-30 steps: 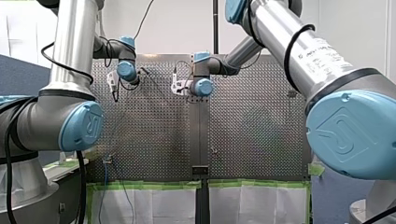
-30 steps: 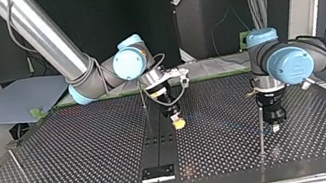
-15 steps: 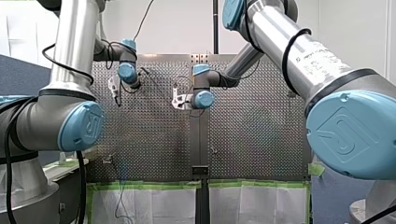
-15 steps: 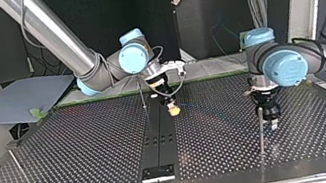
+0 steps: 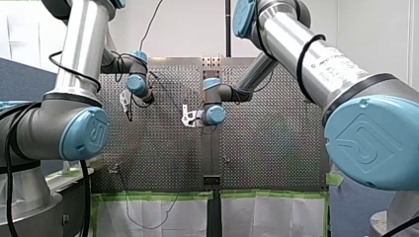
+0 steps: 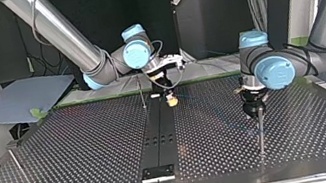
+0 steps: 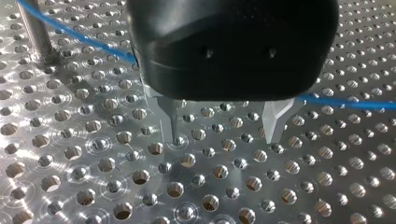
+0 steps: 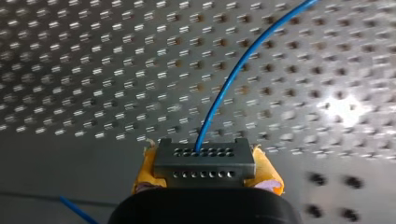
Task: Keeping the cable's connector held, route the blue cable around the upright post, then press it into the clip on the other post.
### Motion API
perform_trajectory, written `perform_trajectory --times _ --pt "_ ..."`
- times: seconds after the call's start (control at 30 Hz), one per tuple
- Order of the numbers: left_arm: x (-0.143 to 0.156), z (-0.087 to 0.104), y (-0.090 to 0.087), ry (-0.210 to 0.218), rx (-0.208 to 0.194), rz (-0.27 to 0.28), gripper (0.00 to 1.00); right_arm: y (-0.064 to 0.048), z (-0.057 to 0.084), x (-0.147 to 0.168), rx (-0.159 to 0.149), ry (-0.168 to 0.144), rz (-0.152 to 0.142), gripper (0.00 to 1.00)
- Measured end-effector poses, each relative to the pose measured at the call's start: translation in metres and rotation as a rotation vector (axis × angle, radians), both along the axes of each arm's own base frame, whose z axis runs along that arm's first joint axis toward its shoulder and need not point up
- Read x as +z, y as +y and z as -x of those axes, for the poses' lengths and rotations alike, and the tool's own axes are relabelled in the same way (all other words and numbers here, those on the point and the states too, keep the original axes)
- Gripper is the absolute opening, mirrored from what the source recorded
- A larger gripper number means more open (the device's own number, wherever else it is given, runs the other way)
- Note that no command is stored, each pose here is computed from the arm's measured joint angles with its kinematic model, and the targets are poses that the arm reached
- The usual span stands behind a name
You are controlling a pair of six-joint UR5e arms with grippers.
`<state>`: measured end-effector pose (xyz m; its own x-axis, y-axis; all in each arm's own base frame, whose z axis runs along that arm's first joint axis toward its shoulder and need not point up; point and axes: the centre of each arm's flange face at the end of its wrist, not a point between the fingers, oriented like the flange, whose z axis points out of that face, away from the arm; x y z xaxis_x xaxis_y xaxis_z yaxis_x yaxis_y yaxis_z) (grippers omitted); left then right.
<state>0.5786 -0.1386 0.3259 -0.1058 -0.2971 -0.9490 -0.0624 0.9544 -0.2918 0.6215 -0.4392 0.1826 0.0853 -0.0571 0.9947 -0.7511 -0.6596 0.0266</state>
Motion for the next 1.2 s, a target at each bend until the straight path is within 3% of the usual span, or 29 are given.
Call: perform_trajectory --times 0.43,1.2 --pt "0.000 -0.001 0.001 -0.007 -0.004 0.016 0.90 0.000 0.004 -0.082 -0.059 0.069 -0.058 0.00" --pt "0.001 -0.003 0.006 -0.014 0.013 0.015 0.90 0.012 0.016 -0.215 -0.070 0.141 -0.137 0.00"
